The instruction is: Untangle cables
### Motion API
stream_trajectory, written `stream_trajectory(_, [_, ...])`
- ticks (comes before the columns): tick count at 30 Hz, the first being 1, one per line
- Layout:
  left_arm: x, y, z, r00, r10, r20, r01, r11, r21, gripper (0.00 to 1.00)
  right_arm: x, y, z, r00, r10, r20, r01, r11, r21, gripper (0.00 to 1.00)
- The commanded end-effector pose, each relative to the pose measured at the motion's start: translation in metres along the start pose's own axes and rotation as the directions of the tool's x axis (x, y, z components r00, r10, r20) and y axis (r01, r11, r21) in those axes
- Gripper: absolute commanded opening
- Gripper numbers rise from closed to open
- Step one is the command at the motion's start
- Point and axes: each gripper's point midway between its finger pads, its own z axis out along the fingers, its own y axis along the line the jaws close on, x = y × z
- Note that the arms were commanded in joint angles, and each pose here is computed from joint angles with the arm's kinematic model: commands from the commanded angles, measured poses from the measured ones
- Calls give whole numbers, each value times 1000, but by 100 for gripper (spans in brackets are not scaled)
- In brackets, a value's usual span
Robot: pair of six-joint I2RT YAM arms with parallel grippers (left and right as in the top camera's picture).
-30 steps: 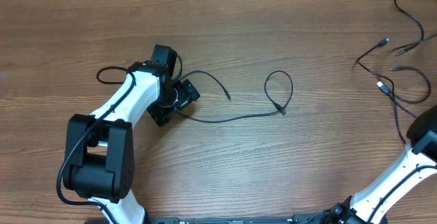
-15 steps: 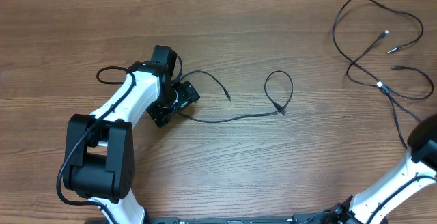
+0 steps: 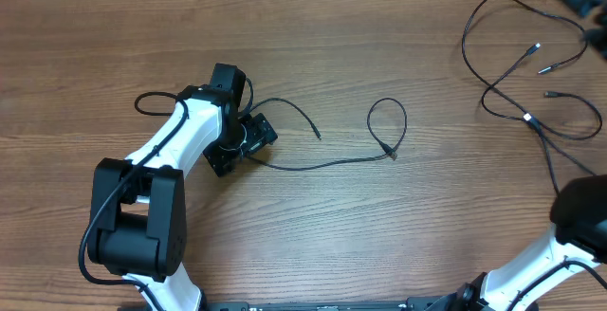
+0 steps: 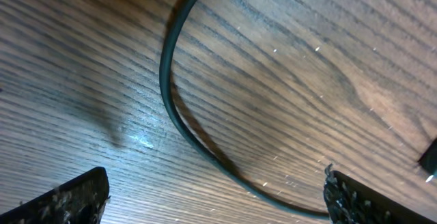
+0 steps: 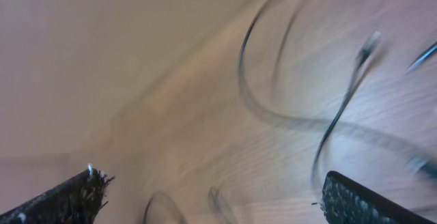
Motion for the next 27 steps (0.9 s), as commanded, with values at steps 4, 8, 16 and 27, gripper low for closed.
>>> stream_trajectory(4, [-6, 6, 1, 997, 68, 20, -67, 997, -32, 100, 62, 49, 37, 975, -94, -202, 102, 994, 28, 100])
stream_trajectory(8, [-7, 4, 1, 997, 69, 26, -68, 997, -26, 99, 116, 55, 71, 921, -128, -367, 188, 974, 130, 100])
stream_trajectory(16, [-7, 4, 1, 997, 69, 29, -68, 997, -24, 100, 187, 40, 120, 848, 67, -526, 65, 971, 228, 100])
stream_trajectory(27, [-7, 4, 1, 997, 69, 29, -68, 997, -24, 100, 231, 59, 144, 843, 161, -514, 55, 924, 379, 100])
